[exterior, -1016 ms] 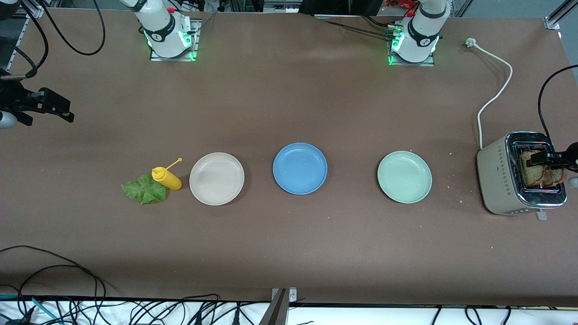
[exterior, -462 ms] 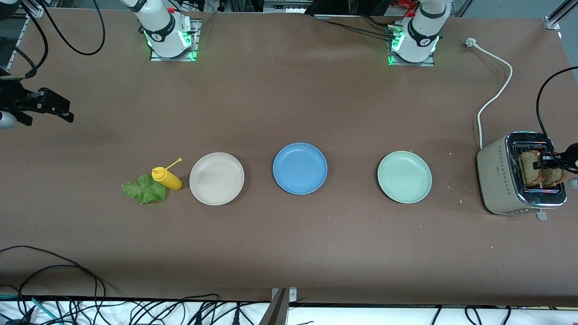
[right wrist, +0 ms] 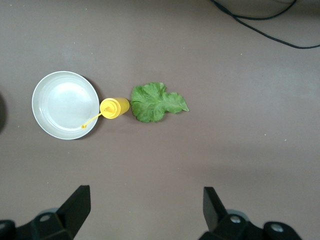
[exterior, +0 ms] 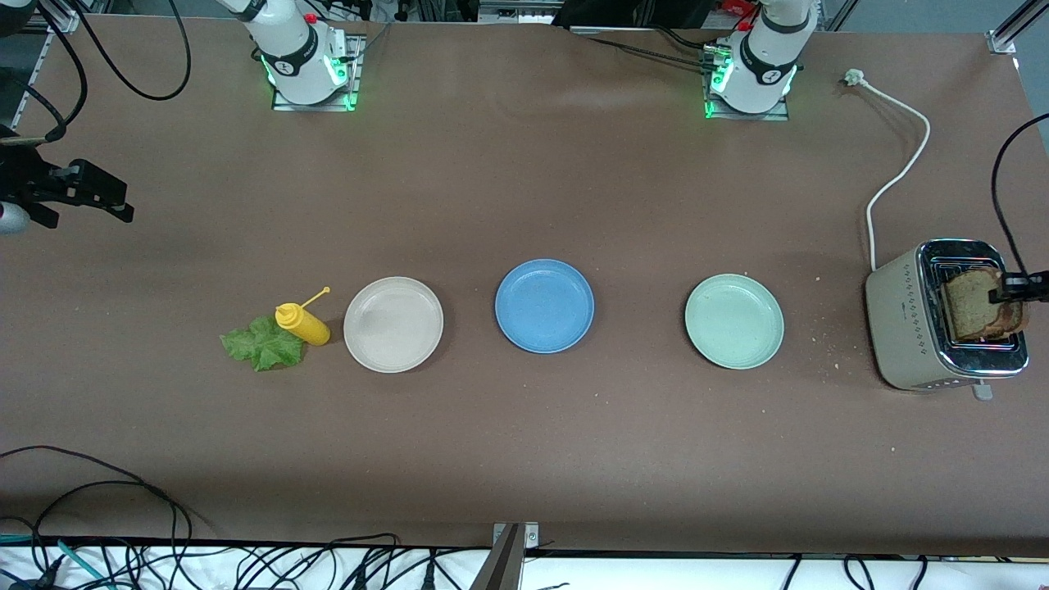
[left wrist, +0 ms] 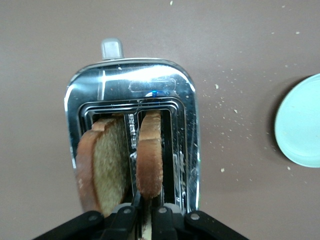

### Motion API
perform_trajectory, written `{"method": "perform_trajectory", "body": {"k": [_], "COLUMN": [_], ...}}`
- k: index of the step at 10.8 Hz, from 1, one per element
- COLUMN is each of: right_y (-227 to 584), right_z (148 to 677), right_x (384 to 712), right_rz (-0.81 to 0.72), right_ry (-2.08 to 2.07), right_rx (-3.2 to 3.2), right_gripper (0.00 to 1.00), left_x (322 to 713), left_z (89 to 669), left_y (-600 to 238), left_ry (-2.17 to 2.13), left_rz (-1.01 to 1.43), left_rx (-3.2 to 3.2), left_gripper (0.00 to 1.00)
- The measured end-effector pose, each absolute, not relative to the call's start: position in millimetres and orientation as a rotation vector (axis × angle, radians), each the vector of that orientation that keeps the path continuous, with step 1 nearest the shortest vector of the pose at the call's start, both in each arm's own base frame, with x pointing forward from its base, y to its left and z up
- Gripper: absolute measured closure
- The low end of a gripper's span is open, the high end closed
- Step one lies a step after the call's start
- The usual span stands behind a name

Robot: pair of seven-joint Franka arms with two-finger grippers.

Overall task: Make sandwich in blue plate with both arms
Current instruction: 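Lower the left gripper into the toaster and grasp a bread slice, then carry the bread slice with the left gripper onto the blue plate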

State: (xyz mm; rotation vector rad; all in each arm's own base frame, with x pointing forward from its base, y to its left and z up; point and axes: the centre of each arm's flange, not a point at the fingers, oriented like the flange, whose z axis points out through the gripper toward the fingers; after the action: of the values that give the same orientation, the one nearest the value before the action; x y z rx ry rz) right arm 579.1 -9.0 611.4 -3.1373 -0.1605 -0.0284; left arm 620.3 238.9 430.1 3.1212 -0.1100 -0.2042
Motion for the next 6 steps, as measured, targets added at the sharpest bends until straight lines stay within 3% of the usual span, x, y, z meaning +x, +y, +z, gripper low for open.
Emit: {"method": "perform_trajectory", "body": {"k": [3, 6], "right_y": [-9.5, -9.5], "right_z": [611.4, 611.5], "right_x": [579.1, 579.1], "right_rz": [-0.028, -0.029], "right_ry": [-0.159, -0.159], "right_rx": [-3.137, -3.137], "right_gripper": [0.0, 0.0], "left_x": [621.9, 628.7], "left_z": [502.5, 536.5], "left_y": [204.2, 121.4], "left_ry": [-0.183, -0.361], "left_rz": [-0.244, -0.268], "left_rx": [3.111, 3.095], "left_gripper": [0.92, 0.92]}}
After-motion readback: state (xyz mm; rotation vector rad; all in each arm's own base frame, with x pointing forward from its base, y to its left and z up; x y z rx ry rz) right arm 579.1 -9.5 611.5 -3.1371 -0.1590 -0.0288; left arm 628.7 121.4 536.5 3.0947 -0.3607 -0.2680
